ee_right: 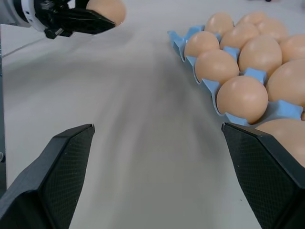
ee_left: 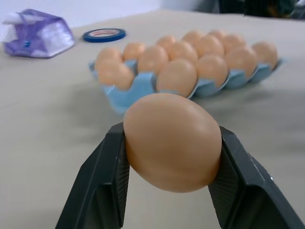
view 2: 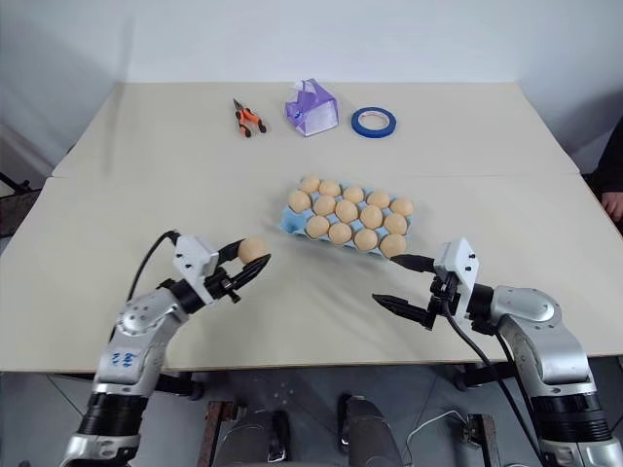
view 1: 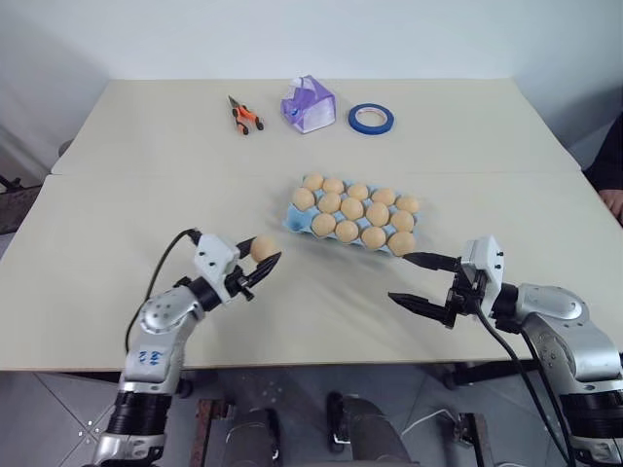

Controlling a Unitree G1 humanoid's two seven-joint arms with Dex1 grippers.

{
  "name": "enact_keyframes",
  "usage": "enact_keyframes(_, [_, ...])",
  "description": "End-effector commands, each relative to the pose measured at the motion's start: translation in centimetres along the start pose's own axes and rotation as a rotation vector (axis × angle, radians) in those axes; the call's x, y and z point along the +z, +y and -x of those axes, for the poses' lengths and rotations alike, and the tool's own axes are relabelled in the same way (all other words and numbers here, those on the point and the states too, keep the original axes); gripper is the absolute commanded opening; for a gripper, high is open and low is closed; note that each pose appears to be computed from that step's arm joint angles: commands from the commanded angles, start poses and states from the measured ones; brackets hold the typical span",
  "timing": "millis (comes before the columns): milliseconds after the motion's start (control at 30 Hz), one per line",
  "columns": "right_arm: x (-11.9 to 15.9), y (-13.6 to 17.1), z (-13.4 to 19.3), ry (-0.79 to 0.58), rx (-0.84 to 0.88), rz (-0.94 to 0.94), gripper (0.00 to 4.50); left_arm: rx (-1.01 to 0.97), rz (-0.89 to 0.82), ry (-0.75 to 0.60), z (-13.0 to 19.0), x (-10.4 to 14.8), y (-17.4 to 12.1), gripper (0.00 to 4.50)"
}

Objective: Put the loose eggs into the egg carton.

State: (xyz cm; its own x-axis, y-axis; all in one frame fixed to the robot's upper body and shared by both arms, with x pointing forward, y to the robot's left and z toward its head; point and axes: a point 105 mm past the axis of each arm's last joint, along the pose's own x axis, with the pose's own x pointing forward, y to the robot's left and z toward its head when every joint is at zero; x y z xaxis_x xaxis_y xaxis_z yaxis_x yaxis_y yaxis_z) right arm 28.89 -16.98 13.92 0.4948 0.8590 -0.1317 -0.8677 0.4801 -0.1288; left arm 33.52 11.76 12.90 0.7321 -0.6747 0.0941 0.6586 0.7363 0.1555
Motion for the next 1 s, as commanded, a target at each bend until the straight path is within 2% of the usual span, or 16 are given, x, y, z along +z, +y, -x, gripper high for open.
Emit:
enact_keyframes(33, [1.3,0.0,0.0,-0.036,-0.013,0.049,4.5,0.065,-0.045,-0.033,-2.3,0.8,1.2,1.87])
enact_keyframes(167, [1.1,-0.1,0.1,-0.033,-0.031,0.046,4.5,0.141,-0.057,-0.063,-4.9,1.3,3.0,1.87])
enact_keyframes(333, [1.1,-0.1,0.1,-0.03,-0.044,0.046,4.5,0.114,-0.068,-0.076,-6.8,1.2,3.0,1.87])
enact_keyframes(800, [0.8,-0.1,0.0,-0.024,-0.068,0.036,4.5,0.091,-0.1,-0.142,-8.8,2.8,3.3,1.87])
enact_keyframes(1000, [0.8,-0.3,0.0,-0.021,-0.081,0.038,4.5,0.085,-0.106,-0.146,-9.2,2.9,3.2,3.74])
